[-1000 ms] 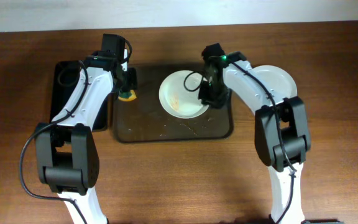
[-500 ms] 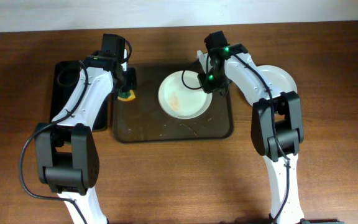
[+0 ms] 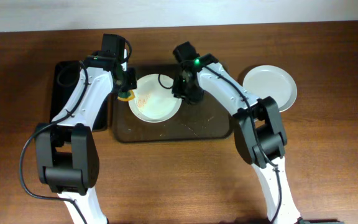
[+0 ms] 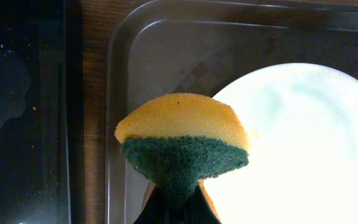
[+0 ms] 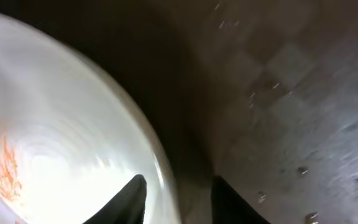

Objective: Clean dirty plates on tray and stack at the side
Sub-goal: 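Grasp the rim of the third plate with the right gripper, then scrub the third plate with the sponge in the left gripper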

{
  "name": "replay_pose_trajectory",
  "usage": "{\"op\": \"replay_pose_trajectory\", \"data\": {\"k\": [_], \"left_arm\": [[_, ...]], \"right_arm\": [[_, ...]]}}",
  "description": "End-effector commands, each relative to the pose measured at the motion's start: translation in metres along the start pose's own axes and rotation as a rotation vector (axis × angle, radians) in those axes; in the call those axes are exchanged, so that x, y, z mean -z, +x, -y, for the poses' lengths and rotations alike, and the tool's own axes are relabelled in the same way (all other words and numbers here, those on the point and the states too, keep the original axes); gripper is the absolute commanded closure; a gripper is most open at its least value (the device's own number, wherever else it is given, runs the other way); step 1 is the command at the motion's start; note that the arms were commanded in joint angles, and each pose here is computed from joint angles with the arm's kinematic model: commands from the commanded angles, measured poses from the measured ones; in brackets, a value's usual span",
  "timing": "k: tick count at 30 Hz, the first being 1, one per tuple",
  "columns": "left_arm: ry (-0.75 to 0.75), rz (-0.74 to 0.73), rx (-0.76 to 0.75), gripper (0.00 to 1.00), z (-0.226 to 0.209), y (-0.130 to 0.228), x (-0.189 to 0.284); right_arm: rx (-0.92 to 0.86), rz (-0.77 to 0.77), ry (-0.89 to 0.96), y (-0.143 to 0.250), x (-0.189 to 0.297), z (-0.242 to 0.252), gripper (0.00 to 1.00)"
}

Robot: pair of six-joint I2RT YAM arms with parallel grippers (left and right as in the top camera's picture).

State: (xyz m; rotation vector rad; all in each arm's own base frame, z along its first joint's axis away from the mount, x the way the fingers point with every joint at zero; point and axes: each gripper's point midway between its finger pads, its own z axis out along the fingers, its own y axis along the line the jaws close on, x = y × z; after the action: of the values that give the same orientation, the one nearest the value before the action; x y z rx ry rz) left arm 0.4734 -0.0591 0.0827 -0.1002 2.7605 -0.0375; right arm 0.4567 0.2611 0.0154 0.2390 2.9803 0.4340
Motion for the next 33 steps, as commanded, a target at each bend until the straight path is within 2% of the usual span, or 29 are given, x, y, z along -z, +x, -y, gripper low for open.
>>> {"op": "replay_pose_trajectory", "data": {"k": [1,4,8,10,12,14,16,19,21,23,25,27,28,30,33], "left_arm": [[-0.001,0.055,0.014,1.0,-0.001,-0.012,0.014],[-0.001,0.052,0.014,1.0,-0.002,-0.007,0.006],[0.042,0.063,-0.119,1.0,0.011,-0.009,0.006],[0.186,0.064,-0.235,1.0,0.037,-0.007,0.001],[0.254,0.034,-0.296,1.0,0.049,0.002,-0.017],[0.27,-0.031,-0.302,1.0,0.053,0.018,-0.042],[0.273,-0.072,-0.379,1.0,0.062,0.033,-0.06],[0.282,-0.126,-0.41,1.0,0.072,0.051,-0.072],[0.385,-0.135,-0.523,1.0,0.094,0.062,-0.066],[0.396,-0.075,-0.541,1.0,0.102,0.05,-0.066],[0.332,0.055,-0.523,1.0,0.1,0.016,-0.071],[0.16,0.154,-0.509,1.0,0.079,-0.013,-0.083],[0.122,0.155,-0.507,1.0,0.074,-0.014,-0.091],[0.039,0.049,-0.472,1.0,0.054,0.011,-0.12],[-0.016,-0.094,-0.437,1.0,0.031,0.04,-0.122]], "right_arm": [[0.075,-0.02,-0.015,0.003,-0.005,-0.001,0.72],[0.098,-0.048,-0.008,0.008,-0.01,0.003,0.96],[0.13,-0.078,-0.055,0.012,-0.009,-0.002,0.96],[0.179,-0.091,-0.091,0.013,-0.008,-0.005,0.96],[0.166,-0.084,-0.091,0.008,-0.007,0.0,0.96],[0.152,-0.082,-0.089,0.003,-0.005,0.006,0.96],[0.147,-0.079,-0.088,0.002,-0.005,0.008,0.96],[0.148,-0.079,-0.088,0.002,-0.005,0.008,0.96],[0.148,-0.079,-0.088,0.002,-0.005,0.008,0.96],[0.165,-0.082,-0.093,0.002,-0.005,0.007,0.96],[0.166,-0.085,-0.099,0.003,-0.005,0.006,0.96],[0.166,-0.085,-0.098,0.003,-0.005,0.006,0.96],[0.166,-0.085,-0.098,0.003,-0.005,0.006,0.96],[0.166,-0.085,-0.098,0.003,-0.005,0.006,0.96],[0.166,-0.084,-0.098,0.003,-0.005,0.006,0.96]]}}
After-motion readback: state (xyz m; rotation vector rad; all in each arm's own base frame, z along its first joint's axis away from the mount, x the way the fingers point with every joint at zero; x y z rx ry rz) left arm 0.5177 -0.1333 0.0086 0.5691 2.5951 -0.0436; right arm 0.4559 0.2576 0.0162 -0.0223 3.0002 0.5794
